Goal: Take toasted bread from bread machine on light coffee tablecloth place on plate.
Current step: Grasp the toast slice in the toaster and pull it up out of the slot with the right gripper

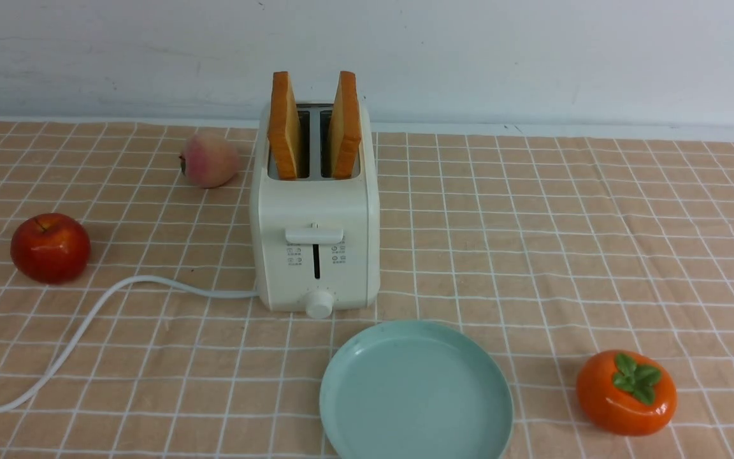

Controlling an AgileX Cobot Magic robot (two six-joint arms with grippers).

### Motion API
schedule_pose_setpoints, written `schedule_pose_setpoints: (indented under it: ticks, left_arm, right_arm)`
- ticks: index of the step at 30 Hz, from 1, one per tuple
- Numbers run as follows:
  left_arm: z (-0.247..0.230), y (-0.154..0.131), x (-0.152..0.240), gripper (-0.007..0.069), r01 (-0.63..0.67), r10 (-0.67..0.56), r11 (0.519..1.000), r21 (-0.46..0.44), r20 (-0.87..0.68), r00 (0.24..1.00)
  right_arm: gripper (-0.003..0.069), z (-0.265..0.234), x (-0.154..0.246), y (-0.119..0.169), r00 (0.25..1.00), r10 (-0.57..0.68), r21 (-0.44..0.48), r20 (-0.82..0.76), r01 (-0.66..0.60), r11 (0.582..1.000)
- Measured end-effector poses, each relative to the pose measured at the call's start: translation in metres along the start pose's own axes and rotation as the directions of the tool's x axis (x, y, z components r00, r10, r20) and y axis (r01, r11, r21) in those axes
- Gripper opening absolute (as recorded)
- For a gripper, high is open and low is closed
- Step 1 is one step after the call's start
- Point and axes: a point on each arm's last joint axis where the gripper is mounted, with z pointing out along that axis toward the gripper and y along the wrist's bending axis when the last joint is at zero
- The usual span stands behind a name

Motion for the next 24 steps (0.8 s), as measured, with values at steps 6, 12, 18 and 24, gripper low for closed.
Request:
schedule_pose_setpoints:
  ticks: [6, 12, 18, 24]
  left_arm:
    - [0.0, -0.001, -0.002, 0.0238, 0.002, -0.002, 1.0, 0.007, 0.019, 1.0]
    - [0.0, -0.003, -0.009, 0.0238, 0.005, -0.009, 0.999, 0.036, 0.098, 0.995]
    - [-0.003, -0.008, -0.021, 0.0238, 0.051, -0.072, 0.994, 0.099, 0.226, 0.971]
    - [-0.004, -0.009, -0.025, 0.0238, 0.139, -0.173, 0.98, 0.144, 0.26, 0.95]
  right_arm:
    - [0.024, 0.0, -0.001, 0.0, 1.0, 0.001, -0.001, 0.007, -0.001, 1.0]
    - [0.024, 0.001, -0.003, 0.0, 0.999, -0.001, -0.004, 0.052, 0.002, 1.0]
    - [0.024, 0.0, -0.013, 0.001, 0.986, 0.0, -0.012, 0.166, 0.003, 1.0]
    - [0.024, -0.001, -0.018, 0.002, 0.972, 0.077, -0.039, 0.22, -0.07, 0.997]
